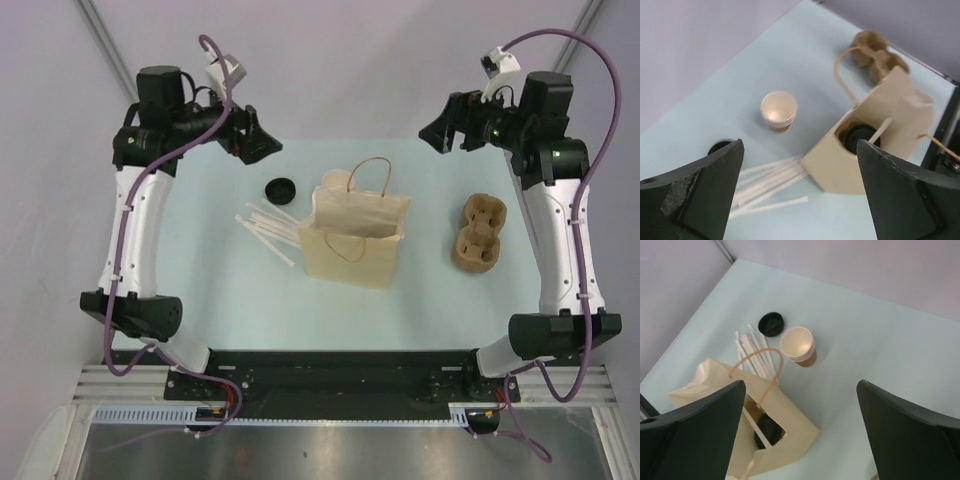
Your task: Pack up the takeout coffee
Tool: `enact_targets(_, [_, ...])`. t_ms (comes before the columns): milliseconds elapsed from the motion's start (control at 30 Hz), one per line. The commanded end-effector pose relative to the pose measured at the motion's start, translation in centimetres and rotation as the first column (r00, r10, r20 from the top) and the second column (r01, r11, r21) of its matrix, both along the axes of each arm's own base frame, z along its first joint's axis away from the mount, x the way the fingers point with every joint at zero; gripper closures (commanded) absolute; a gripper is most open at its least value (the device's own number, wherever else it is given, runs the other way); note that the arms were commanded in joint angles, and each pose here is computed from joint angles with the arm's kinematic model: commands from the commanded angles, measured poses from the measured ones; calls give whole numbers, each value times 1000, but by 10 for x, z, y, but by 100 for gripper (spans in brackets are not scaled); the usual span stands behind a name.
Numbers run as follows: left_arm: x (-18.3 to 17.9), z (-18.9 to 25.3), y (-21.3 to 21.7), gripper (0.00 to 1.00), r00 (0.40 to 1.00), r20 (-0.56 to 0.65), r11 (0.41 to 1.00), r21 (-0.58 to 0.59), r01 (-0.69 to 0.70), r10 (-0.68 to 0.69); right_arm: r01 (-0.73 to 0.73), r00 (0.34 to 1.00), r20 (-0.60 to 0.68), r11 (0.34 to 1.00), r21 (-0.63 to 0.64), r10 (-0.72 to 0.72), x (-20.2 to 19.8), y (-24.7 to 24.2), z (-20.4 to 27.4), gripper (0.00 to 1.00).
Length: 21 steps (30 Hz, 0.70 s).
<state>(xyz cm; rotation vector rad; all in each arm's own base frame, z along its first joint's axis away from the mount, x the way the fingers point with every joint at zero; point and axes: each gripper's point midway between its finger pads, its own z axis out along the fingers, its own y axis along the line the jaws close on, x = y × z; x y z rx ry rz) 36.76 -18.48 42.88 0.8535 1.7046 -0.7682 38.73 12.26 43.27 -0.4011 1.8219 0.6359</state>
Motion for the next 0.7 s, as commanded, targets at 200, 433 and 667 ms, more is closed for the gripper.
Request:
enact_targets(200, [-19,-119,93,0,875,-286,914,240,-328,389,135,947,-271,979,-152,-173,-27,-67,-131,0])
enact_targets(433, [-61,-200,117,0,822,-304,857,359,-370,482,138,935,-295,969,-205,-195,-60,-74,-156,0])
enact_targets(667, [-74,-219,123,0,796,-306,835,374,-404,523,155,939,-272,966,-207,-209,-70,-75,-157,0])
